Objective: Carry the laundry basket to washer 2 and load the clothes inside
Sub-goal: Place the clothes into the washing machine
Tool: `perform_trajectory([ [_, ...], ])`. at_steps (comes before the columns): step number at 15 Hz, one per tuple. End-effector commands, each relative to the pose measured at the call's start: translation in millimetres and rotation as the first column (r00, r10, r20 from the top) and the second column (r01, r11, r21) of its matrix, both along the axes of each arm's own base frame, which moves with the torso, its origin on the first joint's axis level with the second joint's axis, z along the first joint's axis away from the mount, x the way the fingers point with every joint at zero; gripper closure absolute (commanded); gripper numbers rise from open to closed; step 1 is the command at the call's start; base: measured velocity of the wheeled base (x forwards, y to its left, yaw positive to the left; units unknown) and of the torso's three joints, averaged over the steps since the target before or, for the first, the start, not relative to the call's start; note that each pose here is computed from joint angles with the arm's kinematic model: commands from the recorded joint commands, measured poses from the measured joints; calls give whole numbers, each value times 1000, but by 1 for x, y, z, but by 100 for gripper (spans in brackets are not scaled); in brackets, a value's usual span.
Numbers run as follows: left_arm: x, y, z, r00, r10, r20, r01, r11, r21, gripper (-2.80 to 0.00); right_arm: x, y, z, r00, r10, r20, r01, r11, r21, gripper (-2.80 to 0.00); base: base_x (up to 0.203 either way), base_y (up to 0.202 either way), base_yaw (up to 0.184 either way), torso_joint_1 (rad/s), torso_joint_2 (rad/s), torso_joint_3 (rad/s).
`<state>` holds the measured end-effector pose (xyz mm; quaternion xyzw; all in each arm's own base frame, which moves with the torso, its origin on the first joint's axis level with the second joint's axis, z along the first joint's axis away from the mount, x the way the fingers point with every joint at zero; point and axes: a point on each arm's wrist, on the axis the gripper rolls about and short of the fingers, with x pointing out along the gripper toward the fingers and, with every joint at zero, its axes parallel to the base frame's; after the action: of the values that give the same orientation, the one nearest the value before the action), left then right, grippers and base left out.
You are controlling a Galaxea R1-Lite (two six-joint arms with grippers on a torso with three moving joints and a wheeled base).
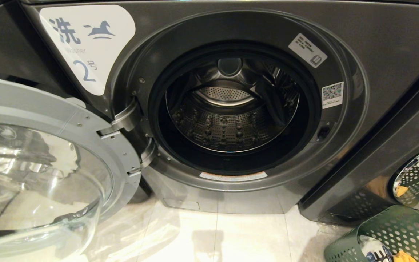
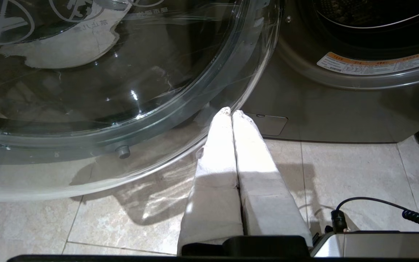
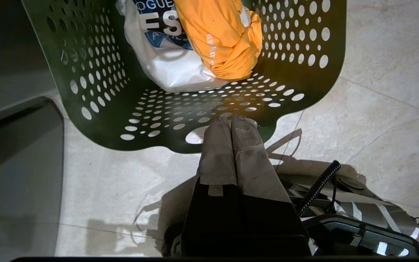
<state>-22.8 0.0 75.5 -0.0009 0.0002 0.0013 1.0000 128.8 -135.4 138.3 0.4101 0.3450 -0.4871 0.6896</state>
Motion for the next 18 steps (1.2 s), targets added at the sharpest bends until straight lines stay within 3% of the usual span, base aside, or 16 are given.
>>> perform_trajectory([
  [1, 0, 0, 0, 1000, 1, 2, -1, 1000, 0, 0, -14, -16, -1, 1000, -26, 12, 26, 1000, 16, 0, 0, 0, 0, 0, 0, 0],
  [2, 0, 0, 0, 1000, 1, 2, -1, 1000, 0, 0, -20, -24, -5, 1000, -10, 2, 10, 1000, 14, 0, 0, 0, 0, 0, 0, 0],
  [3, 0, 0, 0, 1000, 1, 0, -1, 1000, -1, 0, -24, -29, -12, 1000, 11, -21, -10, 1000, 23, -280, 0, 0, 0, 0, 0, 0],
  [6, 0, 0, 0, 1000, 1, 1, -1, 1000, 0, 0, -28, -34, -30, 997, 46, -54, -45, 999, 31, -280, 0, 0, 0, 0, 0, 0],
  [9, 0, 0, 0, 1000, 1, 2, -1, 1000, 0, 0, -28, -31, -45, 992, 128, -20, -127, 991, 51, -280, 0, 0, 0, 0, 0, 0],
  [13, 0, 0, 0, 1000, 1, 2, -1, 1000, 0, 0, -26, -29, -62, 971, 238, 20, -238, 961, 137, -280, 0, 0, 0, 0, 0, 0],
  [18, 0, 0, 0, 1000, 1, 2, -1, 1000, -1, 0, -4, -68, -101, 966, 257, 21, -257, 959, 120, -280, 0, 0, 0, 0, 0, 0],
])
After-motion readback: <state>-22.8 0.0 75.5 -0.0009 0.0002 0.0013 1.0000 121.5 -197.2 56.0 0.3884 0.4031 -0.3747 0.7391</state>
